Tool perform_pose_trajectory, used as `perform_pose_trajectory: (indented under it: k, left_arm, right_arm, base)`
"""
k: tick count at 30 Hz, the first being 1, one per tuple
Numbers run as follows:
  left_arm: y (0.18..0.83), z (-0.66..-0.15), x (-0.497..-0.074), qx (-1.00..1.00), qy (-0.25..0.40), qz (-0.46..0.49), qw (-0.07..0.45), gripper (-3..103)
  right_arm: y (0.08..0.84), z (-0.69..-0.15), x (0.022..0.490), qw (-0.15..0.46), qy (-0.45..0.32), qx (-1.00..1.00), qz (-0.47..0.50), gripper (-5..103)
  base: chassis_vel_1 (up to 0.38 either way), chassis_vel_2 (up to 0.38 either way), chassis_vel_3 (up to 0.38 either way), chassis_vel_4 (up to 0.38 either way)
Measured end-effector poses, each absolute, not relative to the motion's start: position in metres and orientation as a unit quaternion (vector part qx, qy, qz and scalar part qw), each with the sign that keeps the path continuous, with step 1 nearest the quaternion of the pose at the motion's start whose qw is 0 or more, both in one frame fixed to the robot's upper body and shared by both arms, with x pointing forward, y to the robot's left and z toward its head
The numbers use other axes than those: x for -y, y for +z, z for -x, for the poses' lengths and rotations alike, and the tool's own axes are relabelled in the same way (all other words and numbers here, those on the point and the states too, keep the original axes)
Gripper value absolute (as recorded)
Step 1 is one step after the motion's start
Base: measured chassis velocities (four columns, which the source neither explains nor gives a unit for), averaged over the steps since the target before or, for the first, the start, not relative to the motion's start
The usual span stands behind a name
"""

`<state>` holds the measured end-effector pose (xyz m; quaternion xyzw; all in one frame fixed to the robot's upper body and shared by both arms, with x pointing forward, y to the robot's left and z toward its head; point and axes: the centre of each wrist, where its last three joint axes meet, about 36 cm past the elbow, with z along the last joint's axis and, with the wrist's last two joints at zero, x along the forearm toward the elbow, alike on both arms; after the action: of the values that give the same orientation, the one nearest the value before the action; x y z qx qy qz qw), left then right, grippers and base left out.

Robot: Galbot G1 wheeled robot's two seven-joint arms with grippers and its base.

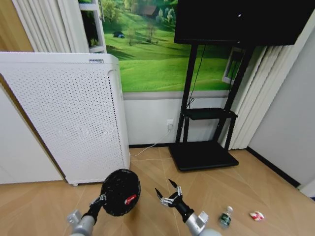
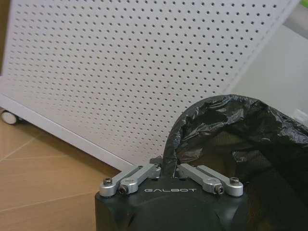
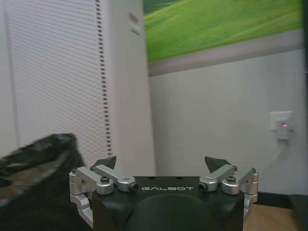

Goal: Pick up the trash bin and place the garbage on the floor into it.

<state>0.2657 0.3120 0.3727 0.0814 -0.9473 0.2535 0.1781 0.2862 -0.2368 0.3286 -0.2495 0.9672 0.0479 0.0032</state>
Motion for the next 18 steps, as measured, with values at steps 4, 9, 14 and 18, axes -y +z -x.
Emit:
perform_pose_trajectory:
  k: [4, 9, 14, 18]
  left_arm:
    - [0.375, -0.265, -0.321, 0.948, 0.249, -0.101, 0.171, 4]
    - [0.378, -0.265, -0.330, 0.947, 0.250, -0.115, 0.165, 4]
    - [0.380, -0.266, -0.333, 0.947, 0.248, -0.125, 0.160, 4]
    - [0.379, -0.263, -0.329, 0.946, 0.248, -0.129, 0.163, 4]
  right_arm:
    - [0.323, -0.285, 0.244, -0.001, 0.038, -0.979, 0.201, 100]
    - [0.317, -0.283, 0.253, -0.004, 0.035, -0.987, 0.160, 100]
    - [0.314, -0.282, 0.274, -0.008, 0.000, -0.990, 0.138, 100]
    - [0.310, -0.290, 0.284, -0.037, -0.045, -0.997, 0.056, 100]
  base:
    - [-0.140, -0.159, 0.150, 0.150]
    - [-0.217, -0.207, 0.194, 0.198]
    - [-0.246, -0.232, 0.227, 0.242]
    - [-0.254, -0.246, 0.255, 0.259]
